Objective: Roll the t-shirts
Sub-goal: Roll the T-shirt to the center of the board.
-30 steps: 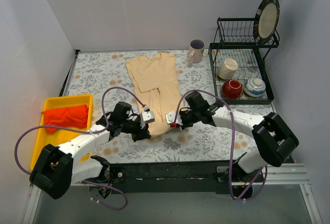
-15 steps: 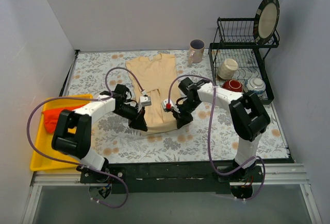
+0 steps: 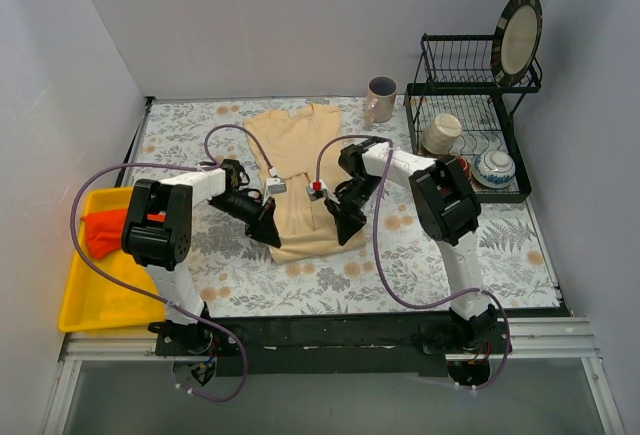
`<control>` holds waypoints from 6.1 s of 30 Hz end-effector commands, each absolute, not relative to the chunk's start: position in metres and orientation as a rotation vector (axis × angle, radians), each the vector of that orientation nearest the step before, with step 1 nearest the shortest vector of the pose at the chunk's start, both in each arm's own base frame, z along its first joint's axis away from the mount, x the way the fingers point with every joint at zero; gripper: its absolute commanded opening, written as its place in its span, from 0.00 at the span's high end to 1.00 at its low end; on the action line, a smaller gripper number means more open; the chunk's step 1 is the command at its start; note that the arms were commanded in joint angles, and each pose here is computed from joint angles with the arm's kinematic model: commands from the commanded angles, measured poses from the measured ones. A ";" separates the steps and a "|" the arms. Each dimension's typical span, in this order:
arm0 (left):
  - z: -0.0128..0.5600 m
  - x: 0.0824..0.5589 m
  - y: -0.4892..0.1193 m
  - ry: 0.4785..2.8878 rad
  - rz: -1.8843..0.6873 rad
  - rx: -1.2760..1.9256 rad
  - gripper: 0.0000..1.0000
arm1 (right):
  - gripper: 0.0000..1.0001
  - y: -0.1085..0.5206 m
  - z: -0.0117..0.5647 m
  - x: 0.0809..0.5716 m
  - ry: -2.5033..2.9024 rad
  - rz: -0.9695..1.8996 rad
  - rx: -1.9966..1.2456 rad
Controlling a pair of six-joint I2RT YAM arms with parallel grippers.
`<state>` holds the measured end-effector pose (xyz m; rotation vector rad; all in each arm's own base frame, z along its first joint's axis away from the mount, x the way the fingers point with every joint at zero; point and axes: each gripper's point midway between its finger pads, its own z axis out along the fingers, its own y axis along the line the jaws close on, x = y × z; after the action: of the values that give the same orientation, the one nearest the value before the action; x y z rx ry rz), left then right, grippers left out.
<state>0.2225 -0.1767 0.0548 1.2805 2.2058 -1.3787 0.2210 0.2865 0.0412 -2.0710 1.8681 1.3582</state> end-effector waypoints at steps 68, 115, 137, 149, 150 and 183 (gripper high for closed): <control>-0.004 0.208 -0.206 1.881 -0.511 1.686 0.70 | 0.01 0.260 0.120 0.377 1.810 0.827 -1.603; 0.079 0.266 -0.194 2.126 -1.321 1.016 0.60 | 0.80 0.351 0.025 0.280 0.979 0.220 -1.893; 0.073 0.247 -0.202 1.359 -0.179 1.599 0.31 | 0.94 0.335 0.013 0.285 1.461 0.517 -1.885; 0.082 0.254 -0.200 1.327 -0.112 1.543 0.33 | 0.93 0.328 0.011 0.276 1.479 0.529 -1.900; 0.084 0.253 -0.200 1.331 -0.125 1.527 0.32 | 0.93 0.328 0.010 0.276 1.483 0.530 -1.903; 0.053 0.191 -0.180 2.028 -0.729 1.488 1.00 | 0.92 0.306 0.048 0.230 1.533 0.754 -2.060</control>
<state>0.2394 -0.1977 0.0424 1.5297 1.7534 -0.4249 0.2611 0.3330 0.0363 -1.9320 1.4269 0.6455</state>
